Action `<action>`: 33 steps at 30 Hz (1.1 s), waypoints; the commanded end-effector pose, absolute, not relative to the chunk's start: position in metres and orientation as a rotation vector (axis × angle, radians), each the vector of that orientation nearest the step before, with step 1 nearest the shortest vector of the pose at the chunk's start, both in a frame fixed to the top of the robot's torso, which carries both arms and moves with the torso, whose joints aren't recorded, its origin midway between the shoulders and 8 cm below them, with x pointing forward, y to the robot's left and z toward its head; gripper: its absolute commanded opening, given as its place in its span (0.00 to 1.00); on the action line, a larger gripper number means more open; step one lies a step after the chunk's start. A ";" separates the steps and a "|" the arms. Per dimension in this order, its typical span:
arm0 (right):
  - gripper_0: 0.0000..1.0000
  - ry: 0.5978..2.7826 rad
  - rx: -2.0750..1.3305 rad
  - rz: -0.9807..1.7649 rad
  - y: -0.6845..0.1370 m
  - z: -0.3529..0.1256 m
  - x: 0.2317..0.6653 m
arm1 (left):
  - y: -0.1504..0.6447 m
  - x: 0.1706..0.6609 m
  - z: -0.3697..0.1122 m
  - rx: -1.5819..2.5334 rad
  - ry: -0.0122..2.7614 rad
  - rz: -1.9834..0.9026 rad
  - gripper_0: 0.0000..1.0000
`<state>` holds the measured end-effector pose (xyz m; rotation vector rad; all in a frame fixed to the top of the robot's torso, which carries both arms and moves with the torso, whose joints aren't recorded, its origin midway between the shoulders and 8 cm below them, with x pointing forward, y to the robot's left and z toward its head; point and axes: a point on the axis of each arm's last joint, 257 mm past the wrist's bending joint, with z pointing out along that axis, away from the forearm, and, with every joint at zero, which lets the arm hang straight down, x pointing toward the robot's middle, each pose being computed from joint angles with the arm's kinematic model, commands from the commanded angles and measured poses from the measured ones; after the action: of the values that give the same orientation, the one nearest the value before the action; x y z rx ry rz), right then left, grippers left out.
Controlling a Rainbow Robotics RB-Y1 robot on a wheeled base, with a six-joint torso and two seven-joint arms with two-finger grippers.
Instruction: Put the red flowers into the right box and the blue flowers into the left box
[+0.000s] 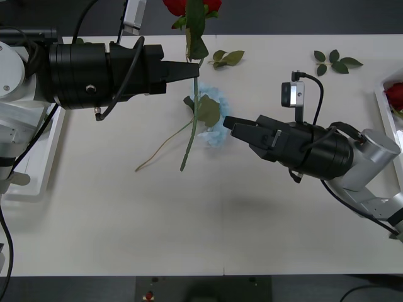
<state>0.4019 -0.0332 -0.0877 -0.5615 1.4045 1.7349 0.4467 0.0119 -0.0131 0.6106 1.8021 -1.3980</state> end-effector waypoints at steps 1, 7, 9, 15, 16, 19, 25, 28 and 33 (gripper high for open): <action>0.98 1.342 -0.592 1.768 -0.013 -0.070 0.393 | 0.009 0.441 -0.002 0.658 1.755 -1.379 0.00; 0.96 1.313 -0.556 1.813 0.008 -0.066 0.390 | 0.009 0.441 -0.002 0.658 1.755 -1.379 0.00; 0.95 1.307 -0.547 1.829 0.015 -0.065 0.388 | 0.009 0.441 -0.002 0.658 1.755 -1.379 0.00; 0.94 1.304 -0.534 1.866 0.038 -0.065 0.383 | 0.009 0.441 -0.002 0.658 1.755 -1.379 0.00; 0.93 1.302 -0.532 1.870 0.044 -0.064 0.382 | 0.009 0.441 -0.002 0.658 1.755 -1.379 0.00; 0.93 1.307 -0.517 1.875 0.053 -0.063 0.384 | 0.009 0.441 -0.002 0.658 1.755 -1.379 0.00; 0.88 1.303 -0.504 1.872 0.066 -0.060 0.386 | 0.009 0.441 -0.002 0.658 1.755 -1.379 0.00; 0.79 1.300 -0.494 1.876 0.070 -0.059 0.386 | 0.009 0.441 -0.002 0.658 1.755 -1.379 0.00; 0.54 1.299 -0.494 1.878 0.072 -0.058 0.386 | 0.009 0.441 -0.002 0.658 1.755 -1.379 0.00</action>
<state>0.3910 0.0649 -0.0819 -0.4510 1.3599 1.8742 0.4467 0.0119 -0.0131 0.6107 1.8020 -1.3979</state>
